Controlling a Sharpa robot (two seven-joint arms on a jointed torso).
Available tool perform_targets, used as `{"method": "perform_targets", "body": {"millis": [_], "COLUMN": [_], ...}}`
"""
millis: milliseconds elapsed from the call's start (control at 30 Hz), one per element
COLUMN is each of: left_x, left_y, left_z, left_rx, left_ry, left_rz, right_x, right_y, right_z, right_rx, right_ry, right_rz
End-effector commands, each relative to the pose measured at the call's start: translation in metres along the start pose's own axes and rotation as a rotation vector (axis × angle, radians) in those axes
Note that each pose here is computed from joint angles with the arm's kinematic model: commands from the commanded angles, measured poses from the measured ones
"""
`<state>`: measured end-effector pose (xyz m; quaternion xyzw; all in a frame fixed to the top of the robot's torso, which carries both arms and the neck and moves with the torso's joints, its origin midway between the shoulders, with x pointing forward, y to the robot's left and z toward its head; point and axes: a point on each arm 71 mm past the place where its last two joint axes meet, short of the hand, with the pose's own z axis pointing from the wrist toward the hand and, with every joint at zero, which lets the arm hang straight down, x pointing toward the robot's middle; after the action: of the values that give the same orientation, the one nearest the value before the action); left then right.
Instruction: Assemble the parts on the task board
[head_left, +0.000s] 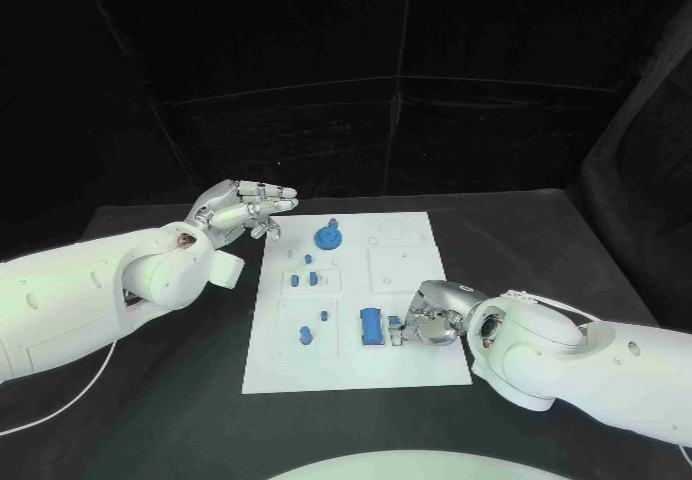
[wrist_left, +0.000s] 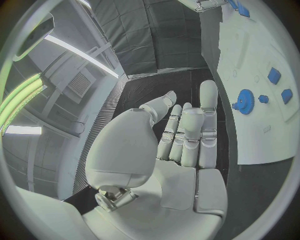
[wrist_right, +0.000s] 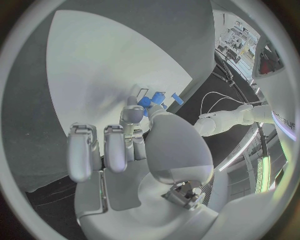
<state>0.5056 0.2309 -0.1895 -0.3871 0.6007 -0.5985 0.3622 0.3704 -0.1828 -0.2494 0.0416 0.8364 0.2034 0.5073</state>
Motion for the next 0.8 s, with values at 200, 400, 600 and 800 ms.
{"method": "perform_targets", "body": {"millis": [200, 400, 600, 800], "left_x": [0.0014, 0.0015, 0.0016, 0.0018], "left_y": [-0.0013, -0.0013, -0.0012, -0.0011], "left_z": [0.0003, 0.0004, 0.0006, 0.0008], "left_rx": [0.005, 0.004, 0.004, 0.003], "left_ry": [0.010, 0.011, 0.010, 0.011], "left_rz": [-0.007, -0.007, -0.007, -0.007], "right_x": [0.0023, 0.0021, 0.0008, -0.0003], "right_y": [0.0006, 0.0011, 0.0021, 0.0024], "right_z": [0.0017, 0.0030, 0.0038, 0.0032], "right_rx": [0.012, 0.012, 0.008, 0.005], "right_ry": [0.030, 0.024, 0.001, -0.014], "right_rz": [-0.010, -0.014, -0.016, -0.012]}}
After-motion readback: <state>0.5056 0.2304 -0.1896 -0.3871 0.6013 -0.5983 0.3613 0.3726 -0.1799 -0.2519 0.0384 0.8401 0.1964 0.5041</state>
